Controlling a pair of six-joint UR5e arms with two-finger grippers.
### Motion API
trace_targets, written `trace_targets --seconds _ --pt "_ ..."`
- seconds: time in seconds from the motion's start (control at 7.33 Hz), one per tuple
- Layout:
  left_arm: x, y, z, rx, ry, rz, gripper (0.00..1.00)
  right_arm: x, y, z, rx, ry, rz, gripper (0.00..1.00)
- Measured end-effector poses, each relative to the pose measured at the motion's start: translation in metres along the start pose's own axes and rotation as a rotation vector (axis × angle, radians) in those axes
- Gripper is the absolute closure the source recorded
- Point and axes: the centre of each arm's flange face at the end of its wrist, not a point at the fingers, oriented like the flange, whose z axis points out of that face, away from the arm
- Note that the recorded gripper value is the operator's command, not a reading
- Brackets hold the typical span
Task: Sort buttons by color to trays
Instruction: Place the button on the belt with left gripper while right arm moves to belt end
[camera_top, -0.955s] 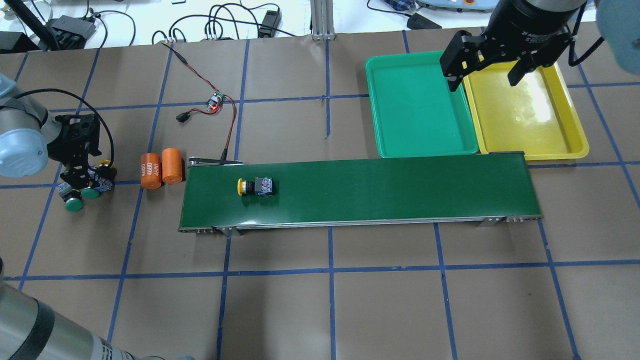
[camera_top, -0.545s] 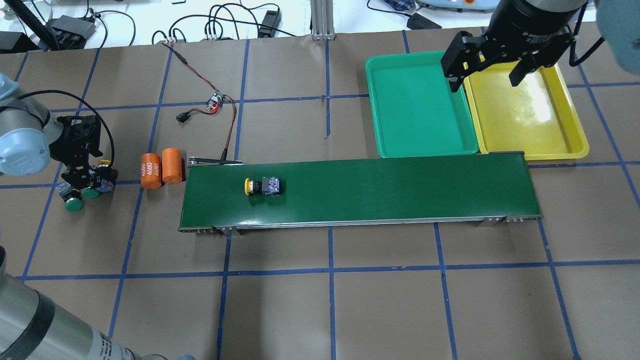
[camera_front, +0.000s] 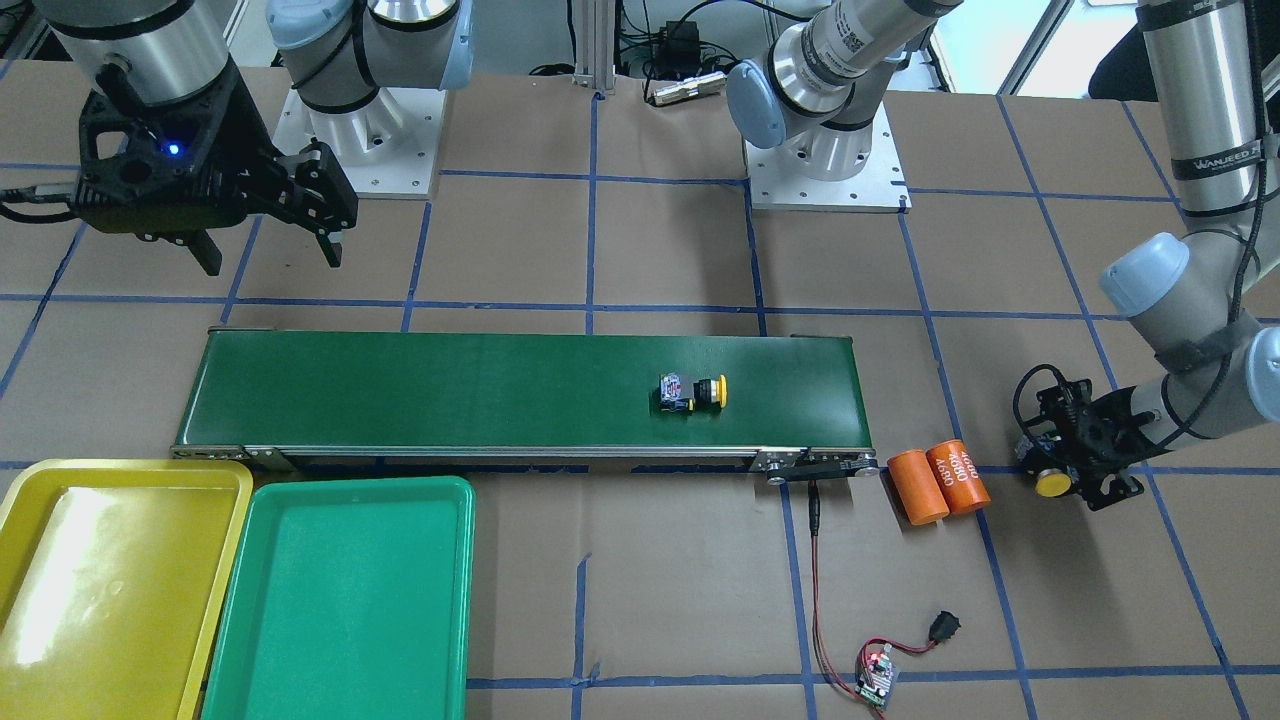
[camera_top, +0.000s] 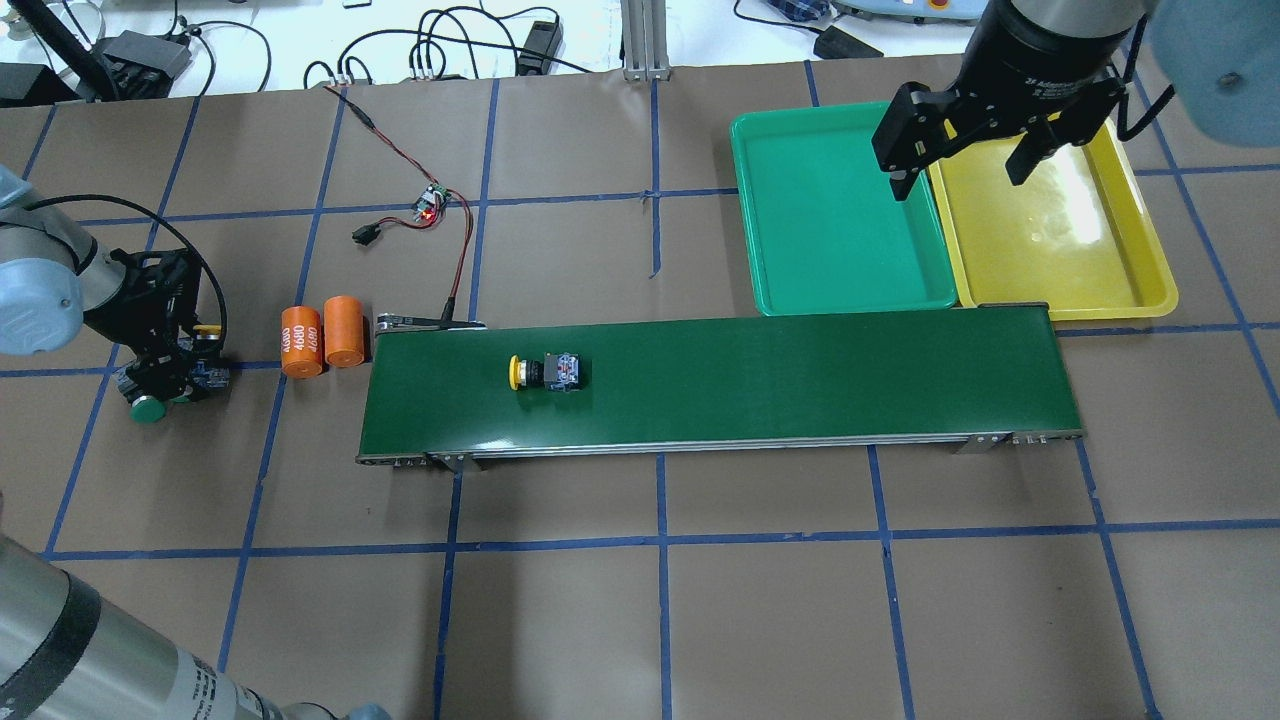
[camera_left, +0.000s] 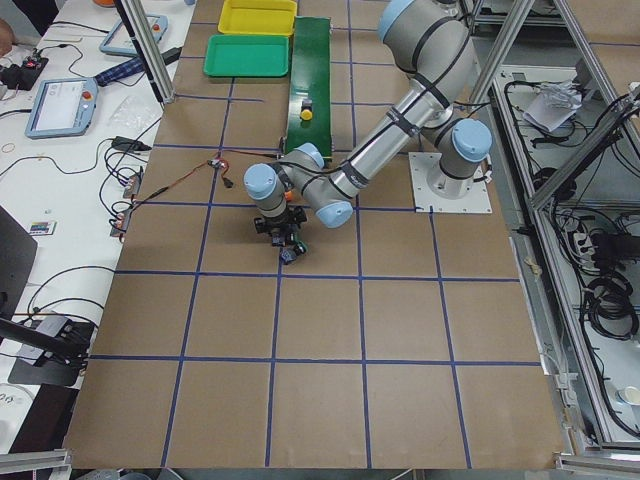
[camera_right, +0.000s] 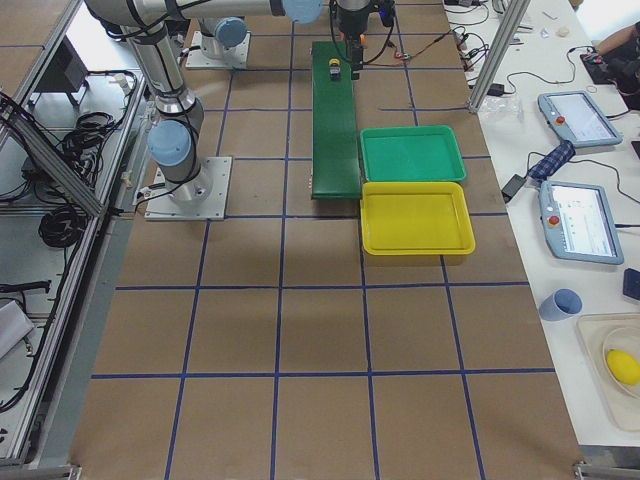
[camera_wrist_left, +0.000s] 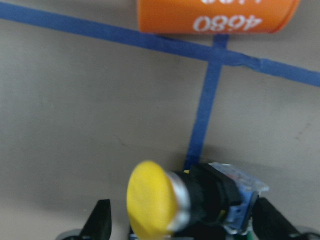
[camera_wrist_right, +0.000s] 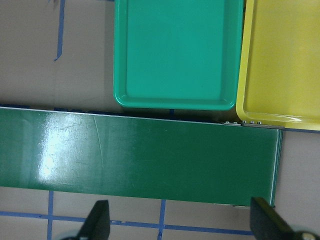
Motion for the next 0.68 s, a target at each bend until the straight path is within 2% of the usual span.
trace_targets --seconds 0.27,0.41,0.55,0.68 --pt "0.002 -0.006 0.002 0.016 0.019 -0.034 0.00 0.002 -0.002 0.031 -0.078 -0.015 -0.210 0.00" --pt "0.002 -0.009 0.001 0.025 0.021 -0.043 0.00 0.006 0.003 0.052 -0.090 -0.013 -0.320 0.00" --pt "0.001 -0.012 0.001 0.037 0.020 -0.065 0.00 0.013 0.010 0.071 -0.075 0.003 -0.434 0.00" --pt "0.001 -0.013 0.002 0.049 0.021 -0.098 0.09 0.026 0.018 0.087 -0.056 0.017 -0.537 0.00"
